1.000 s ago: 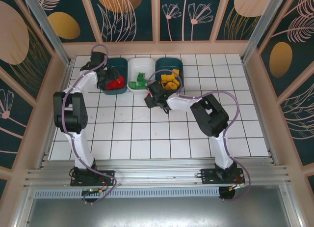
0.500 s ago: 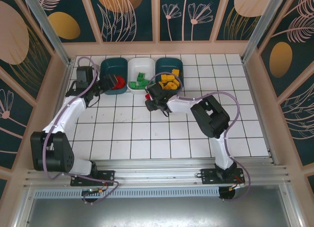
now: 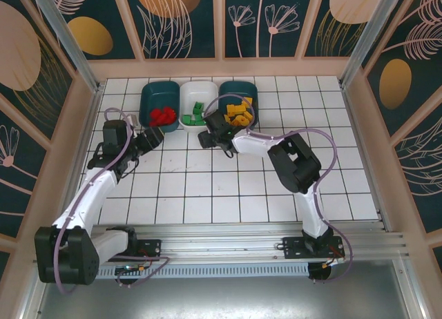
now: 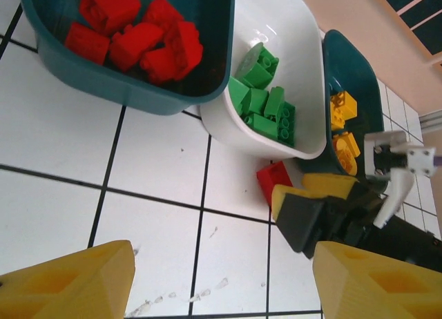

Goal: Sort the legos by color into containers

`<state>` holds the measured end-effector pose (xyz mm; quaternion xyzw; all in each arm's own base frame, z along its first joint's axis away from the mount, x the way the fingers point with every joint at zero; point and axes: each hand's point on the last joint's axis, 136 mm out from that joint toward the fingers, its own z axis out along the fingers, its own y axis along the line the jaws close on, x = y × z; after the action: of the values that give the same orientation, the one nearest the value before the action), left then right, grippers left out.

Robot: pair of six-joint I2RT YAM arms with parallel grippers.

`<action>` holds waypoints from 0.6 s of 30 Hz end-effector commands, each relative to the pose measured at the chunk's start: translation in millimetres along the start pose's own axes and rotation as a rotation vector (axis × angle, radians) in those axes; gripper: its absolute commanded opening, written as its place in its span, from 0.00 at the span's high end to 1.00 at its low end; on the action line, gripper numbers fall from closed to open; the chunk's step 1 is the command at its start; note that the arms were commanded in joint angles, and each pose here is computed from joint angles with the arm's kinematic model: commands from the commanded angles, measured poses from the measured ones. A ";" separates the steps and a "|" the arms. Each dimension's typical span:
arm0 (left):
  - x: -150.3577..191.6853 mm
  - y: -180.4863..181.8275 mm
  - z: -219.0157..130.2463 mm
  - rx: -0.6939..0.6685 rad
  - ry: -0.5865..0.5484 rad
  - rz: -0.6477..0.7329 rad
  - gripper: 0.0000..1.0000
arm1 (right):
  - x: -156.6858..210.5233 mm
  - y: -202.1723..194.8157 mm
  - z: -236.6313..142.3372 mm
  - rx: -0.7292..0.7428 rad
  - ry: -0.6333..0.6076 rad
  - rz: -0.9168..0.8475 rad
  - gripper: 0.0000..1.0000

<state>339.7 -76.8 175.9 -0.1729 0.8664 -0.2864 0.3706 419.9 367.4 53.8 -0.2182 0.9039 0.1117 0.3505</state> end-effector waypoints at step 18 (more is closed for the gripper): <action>26.8 30.6 -29.9 -0.031 -0.124 -0.137 0.29 | -11.5 11.7 -34.9 0.037 -0.070 0.026 0.76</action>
<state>297.6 -65.2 158.0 -0.2325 0.8384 -0.2993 0.3917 407.9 361.8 40.6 -0.2081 0.9115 0.0946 0.3419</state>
